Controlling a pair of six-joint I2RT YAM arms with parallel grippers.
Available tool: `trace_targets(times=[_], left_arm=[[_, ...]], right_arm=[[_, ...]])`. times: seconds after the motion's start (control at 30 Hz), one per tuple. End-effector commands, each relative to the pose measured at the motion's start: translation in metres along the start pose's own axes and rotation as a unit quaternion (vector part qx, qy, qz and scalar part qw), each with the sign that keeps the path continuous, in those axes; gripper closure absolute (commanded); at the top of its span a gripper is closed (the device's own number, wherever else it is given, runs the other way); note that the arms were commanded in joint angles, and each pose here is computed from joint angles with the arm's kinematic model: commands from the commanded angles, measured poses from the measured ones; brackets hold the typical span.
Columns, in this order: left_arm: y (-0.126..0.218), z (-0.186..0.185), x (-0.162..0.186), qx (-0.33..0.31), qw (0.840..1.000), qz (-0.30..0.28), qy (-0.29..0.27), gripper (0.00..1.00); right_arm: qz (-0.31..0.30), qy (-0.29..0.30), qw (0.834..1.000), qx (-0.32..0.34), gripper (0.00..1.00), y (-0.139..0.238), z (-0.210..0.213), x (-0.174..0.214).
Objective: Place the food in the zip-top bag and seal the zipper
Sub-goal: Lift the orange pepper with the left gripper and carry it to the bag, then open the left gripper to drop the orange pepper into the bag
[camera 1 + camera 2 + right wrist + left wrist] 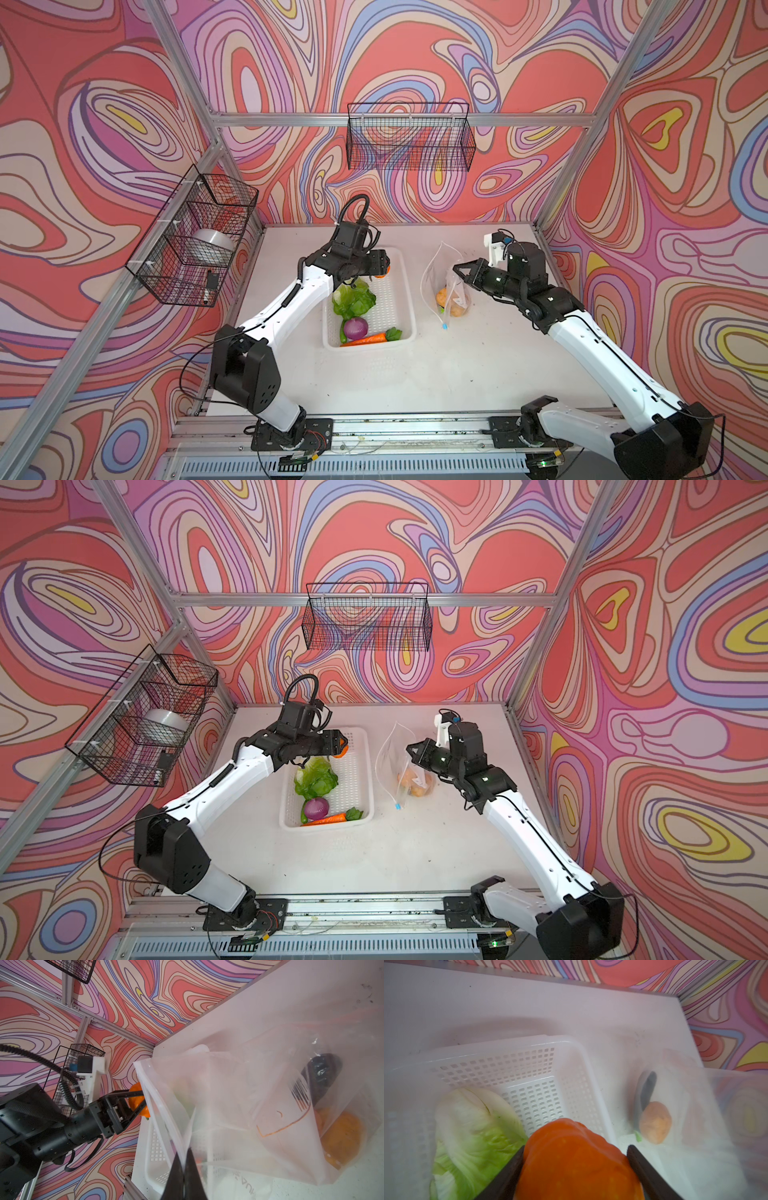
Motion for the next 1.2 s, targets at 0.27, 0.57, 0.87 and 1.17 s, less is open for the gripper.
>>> trace_targets(times=[0.27,0.57,0.87,1.17], left_arm=[[0.077,-0.096,-0.039,0.183,0.972,-0.143,0.039,0.39],[0.072,-0.155,-0.036,0.264,0.955,-0.131,0.01,0.39],[0.044,-0.175,-0.015,0.293,0.953,-0.077,0.005,0.39],[0.012,-0.161,0.0,0.195,0.979,-0.046,-0.031,0.39]], right_arm=[[-0.002,-0.006,1.0,-0.005,1.0,-0.006,-0.002,0.0],[0.0,-0.003,1.0,-0.006,1.0,-0.005,-0.001,0.001],[-0.005,0.002,1.0,-0.005,1.0,0.0,0.001,0.0],[-0.001,0.003,1.0,-0.014,1.0,0.001,0.005,0.001]])
Point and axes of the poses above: each gripper's point midway between its finger pads, its own y axis back along the fingers, its own z axis along the line the jaws close on, x = y × z, the point moved 2 cm from there along y, back along the fingers, and after that the axes turned 15 degrees about -y, right-handed, at the moved point
